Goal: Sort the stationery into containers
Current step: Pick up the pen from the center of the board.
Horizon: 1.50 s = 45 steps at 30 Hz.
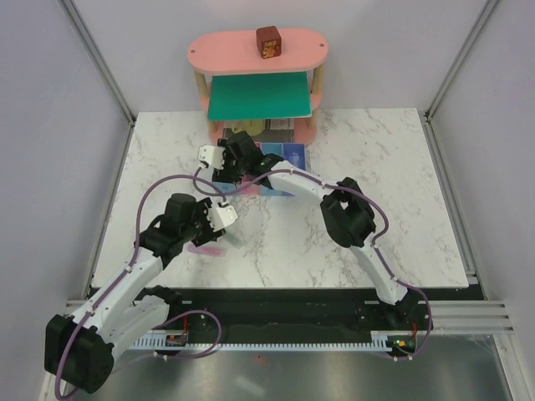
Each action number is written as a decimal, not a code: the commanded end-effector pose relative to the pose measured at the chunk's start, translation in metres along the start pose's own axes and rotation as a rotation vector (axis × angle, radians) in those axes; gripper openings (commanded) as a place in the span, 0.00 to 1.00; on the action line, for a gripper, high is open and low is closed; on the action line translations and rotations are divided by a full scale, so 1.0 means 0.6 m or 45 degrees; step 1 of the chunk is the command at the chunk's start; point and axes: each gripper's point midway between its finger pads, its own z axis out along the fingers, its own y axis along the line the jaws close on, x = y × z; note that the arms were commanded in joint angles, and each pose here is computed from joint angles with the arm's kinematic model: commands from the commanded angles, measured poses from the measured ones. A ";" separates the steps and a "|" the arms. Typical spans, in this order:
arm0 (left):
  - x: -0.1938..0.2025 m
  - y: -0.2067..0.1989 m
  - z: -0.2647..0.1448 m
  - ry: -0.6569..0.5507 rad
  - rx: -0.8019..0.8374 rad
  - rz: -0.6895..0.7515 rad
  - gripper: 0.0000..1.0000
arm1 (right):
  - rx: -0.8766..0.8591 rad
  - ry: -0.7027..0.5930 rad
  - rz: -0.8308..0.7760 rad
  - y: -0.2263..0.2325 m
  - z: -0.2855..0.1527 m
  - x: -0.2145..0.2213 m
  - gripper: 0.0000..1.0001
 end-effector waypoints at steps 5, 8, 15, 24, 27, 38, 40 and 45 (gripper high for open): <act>-0.042 0.039 -0.016 -0.090 -0.081 -0.038 0.67 | 0.084 0.062 0.133 -0.049 -0.036 0.041 0.84; -0.039 0.039 -0.018 -0.082 -0.086 -0.044 0.67 | 0.066 0.082 0.148 -0.039 -0.036 0.051 0.84; -0.046 0.041 -0.019 -0.094 -0.082 -0.045 0.68 | 0.137 0.018 0.232 -0.083 -0.067 0.013 0.86; -0.059 -0.015 0.024 -0.197 0.159 0.109 0.68 | 0.380 -0.041 0.383 -0.236 -0.268 -0.044 0.98; -0.059 -0.033 0.041 -0.206 0.244 0.158 0.69 | 0.322 0.063 0.391 -0.216 -0.325 0.010 0.98; -0.060 -0.036 0.104 -0.125 0.390 0.244 0.68 | 0.288 0.353 0.386 -0.133 -0.495 0.175 0.98; -0.060 -0.042 0.113 -0.134 0.428 0.290 0.68 | 0.287 0.387 0.381 -0.118 -0.514 0.188 0.98; -0.054 -0.059 0.126 -0.155 0.510 0.450 0.69 | 0.291 0.424 0.389 -0.111 -0.537 0.198 0.98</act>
